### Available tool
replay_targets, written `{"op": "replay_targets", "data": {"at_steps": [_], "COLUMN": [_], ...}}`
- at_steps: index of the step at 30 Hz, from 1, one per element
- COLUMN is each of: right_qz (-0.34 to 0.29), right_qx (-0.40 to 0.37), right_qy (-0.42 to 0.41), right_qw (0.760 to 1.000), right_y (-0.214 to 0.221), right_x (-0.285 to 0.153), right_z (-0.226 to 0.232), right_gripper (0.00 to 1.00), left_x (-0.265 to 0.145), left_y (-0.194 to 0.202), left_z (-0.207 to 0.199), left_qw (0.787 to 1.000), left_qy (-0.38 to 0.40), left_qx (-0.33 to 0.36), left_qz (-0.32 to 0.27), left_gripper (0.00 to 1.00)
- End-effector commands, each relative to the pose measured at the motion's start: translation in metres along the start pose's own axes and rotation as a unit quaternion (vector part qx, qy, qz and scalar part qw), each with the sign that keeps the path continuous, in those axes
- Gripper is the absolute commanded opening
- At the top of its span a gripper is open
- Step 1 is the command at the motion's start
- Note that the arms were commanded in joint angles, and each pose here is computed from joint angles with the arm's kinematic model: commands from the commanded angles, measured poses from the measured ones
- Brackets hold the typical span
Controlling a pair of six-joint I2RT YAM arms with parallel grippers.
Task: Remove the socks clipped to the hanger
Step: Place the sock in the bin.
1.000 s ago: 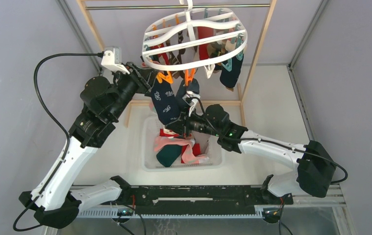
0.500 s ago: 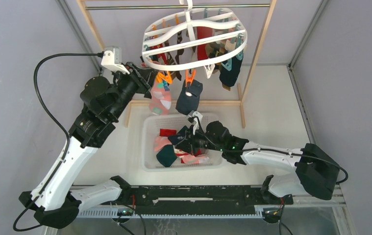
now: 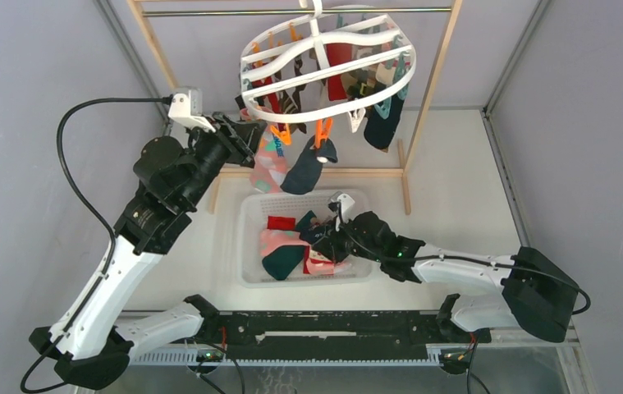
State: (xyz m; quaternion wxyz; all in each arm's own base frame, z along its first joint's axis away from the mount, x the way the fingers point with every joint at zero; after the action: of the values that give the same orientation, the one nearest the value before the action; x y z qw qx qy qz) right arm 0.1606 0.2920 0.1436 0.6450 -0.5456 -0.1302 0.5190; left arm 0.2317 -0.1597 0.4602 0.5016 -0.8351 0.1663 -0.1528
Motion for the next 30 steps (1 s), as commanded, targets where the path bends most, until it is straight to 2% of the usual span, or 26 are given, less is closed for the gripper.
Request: {"op": "replay_targets", "data": {"at_steps": [1,4,6,9,19,28,30], "right_qz": [0.013,0.031,0.04,0.054,0.099,0.069,0.061], "right_qx": [0.001,0.005,0.01,0.016,0.031,0.019,0.014], "right_qy": [0.049,0.065,0.076,0.084,0.113,0.119,0.117], "right_qw": [0.999,0.997,0.996,0.995,0.988,0.99,0.991], "right_y": [0.011,0.021,0.027,0.035,0.06,0.039,0.033], "right_x": [0.002,0.007,0.01,0.013,0.02,0.004,0.0], "right_z": [-0.019,-0.026,-0.031,-0.035,-0.053,-0.049,-0.046], "right_gripper": [0.01,0.06,0.15,0.24,0.43,0.58,0.64], "left_x": [-0.005,-0.007,-0.009,-0.012,-0.03,-0.04,-0.042], "left_y": [0.0,0.001,0.001,0.003,0.011,0.026,0.03], "left_z": [0.0,0.002,0.003,0.005,0.01,0.021,0.024], "left_qw": [1.0,1.0,1.0,1.0,1.0,1.0,1.0], "left_qy": [0.01,0.008,0.007,0.004,0.006,-0.007,-0.01], "left_qx": [0.004,0.006,0.006,0.006,-0.001,-0.001,-0.001], "left_qz": [-0.006,-0.005,-0.005,-0.005,-0.001,0.011,0.012], "left_gripper": [0.47,0.53,0.55,0.59,0.64,0.66,0.66]}}
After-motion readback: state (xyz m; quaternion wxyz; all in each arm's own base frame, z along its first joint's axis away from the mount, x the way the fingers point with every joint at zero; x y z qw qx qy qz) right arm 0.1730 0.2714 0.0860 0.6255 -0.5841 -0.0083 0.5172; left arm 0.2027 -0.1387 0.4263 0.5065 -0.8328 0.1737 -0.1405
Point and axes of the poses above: each gripper's point midway between its finger pads, its own x axis out along the fingers, its own z axis along the line the jaws close on, y = z × x, the point moved 5 cm from there along -x, back along the fingers, and after that the axes turned 3 degrees about -x, right-handed, at the moved point
